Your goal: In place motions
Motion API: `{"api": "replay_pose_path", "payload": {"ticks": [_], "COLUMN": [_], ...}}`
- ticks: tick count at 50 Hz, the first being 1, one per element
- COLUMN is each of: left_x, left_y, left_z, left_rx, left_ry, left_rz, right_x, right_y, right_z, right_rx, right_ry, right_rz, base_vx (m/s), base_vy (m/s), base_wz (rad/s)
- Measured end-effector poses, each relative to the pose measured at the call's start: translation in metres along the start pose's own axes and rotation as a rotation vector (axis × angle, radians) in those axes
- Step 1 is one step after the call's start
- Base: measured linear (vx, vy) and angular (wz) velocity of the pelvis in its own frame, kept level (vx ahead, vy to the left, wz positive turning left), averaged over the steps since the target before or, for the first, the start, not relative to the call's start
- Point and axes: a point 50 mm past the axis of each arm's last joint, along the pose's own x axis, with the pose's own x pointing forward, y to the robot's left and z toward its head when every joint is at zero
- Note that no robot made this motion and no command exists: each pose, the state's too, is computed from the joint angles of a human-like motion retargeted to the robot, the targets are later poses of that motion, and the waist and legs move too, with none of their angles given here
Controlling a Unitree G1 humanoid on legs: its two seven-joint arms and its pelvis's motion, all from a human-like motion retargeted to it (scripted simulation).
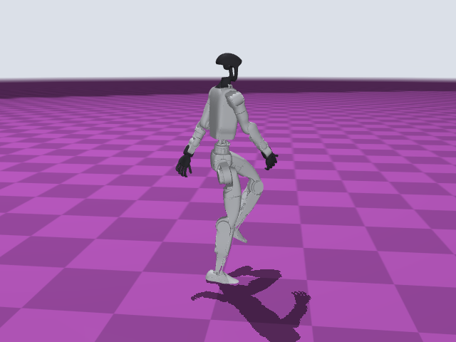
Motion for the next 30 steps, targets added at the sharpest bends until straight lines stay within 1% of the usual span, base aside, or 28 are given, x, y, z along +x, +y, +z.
{"api": "replay_pose_path", "payload": {"ticks": [3,6,14,18,22,25,30], "left_x": [-0.001,-0.003,-0.009,-0.014,-0.018,-0.024,-0.047], "left_y": [0.005,0.008,0.016,0.021,0.020,0.014,0.009], "left_z": [-0.007,-0.002,0.028,0.044,0.061,0.087,0.139], "left_rx": [0.032,0.040,-0.067,-0.082,-0.051,-0.011,0.146], "left_ry": [0.044,0.032,-0.099,-0.155,-0.194,-0.242,-0.322], "left_rz": [0.020,0.017,0.067,0.093,0.110,0.118,0.186], "right_x": [0.000,0.000,-0.011,-0.021,-0.034,-0.042,-0.067], "right_y": [-0.001,-0.001,0.006,0.006,0.001,-0.005,-0.025], "right_z": [0.005,-0.007,-0.081,-0.115,-0.142,-0.154,-0.184], "right_rx": [-0.086,-0.112,-0.051,-0.039,-0.023,-0.015,0.032], "right_ry": [-0.004,0.031,0.255,0.364,0.439,0.454,0.483], "right_rz": [-0.022,-0.040,-0.007,-0.020,-0.042,-0.073,-0.154], "base_vx": [0.09,0.11,0.15,0.18,0.15,-0.05,0.03], "base_vy": [0.07,0.07,-0.02,-0.12,-0.13,-0.13,-0.20], "base_wz": [0.30,0.52,0.44,0.16,0.34,0.57,0.19]}}
